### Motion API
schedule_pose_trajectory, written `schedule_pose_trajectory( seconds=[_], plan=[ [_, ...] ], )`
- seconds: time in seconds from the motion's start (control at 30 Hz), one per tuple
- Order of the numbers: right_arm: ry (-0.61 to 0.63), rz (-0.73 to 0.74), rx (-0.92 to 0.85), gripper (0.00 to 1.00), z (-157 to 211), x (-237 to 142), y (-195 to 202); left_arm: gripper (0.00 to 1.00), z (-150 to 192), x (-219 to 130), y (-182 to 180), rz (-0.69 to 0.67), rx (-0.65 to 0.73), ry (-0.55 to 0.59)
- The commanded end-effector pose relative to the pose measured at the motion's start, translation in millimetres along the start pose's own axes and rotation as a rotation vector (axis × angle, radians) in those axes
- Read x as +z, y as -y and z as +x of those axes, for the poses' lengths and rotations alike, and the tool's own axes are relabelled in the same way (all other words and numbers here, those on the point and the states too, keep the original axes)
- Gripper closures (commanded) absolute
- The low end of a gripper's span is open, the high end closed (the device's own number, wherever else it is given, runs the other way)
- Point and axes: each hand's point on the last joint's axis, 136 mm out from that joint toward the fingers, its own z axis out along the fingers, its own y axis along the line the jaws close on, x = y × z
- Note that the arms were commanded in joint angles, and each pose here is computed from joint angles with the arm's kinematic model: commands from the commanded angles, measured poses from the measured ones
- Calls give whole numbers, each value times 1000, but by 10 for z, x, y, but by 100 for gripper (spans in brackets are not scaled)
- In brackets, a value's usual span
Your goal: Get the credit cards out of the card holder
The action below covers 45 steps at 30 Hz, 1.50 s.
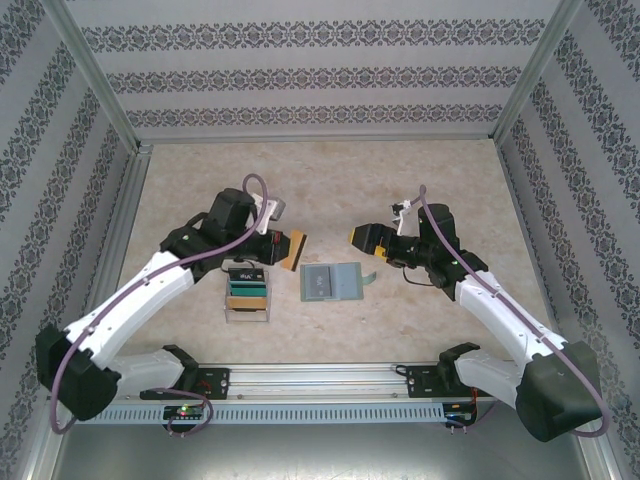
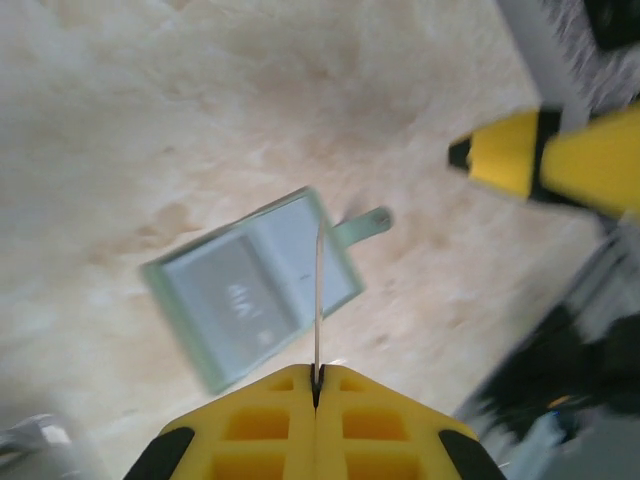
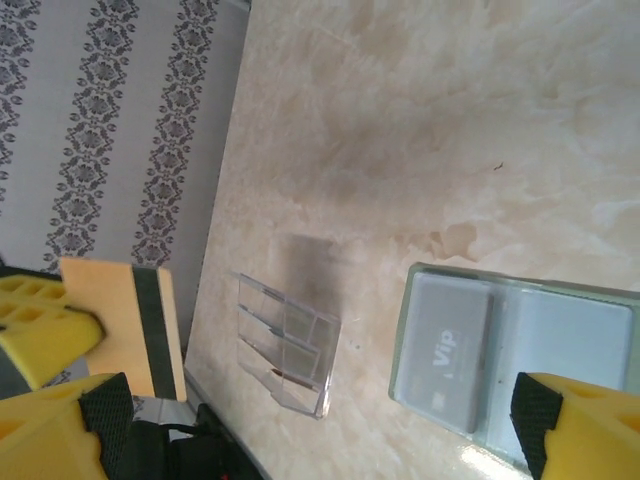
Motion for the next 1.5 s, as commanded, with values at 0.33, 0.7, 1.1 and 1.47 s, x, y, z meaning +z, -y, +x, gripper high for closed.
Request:
schedule_pose_trajectory(
  seconds=[0.33, 0.7, 1.1, 1.47],
  plan=[
    [33, 30, -73, 2, -76, -51, -53, 100, 801, -293, -379, -148, 891, -296],
    [27, 48, -79, 2, -67, -40, -9, 100, 1336, -345, -779, -235, 1297, -517],
    [3, 62, -71, 2, -50, 56, 34, 100, 1554, -200, -865, -193, 1361, -528],
    [-13, 70, -64, 2, -11, 93, 82, 100, 1510, -11, -816, -164, 1323, -504]
  ],
)
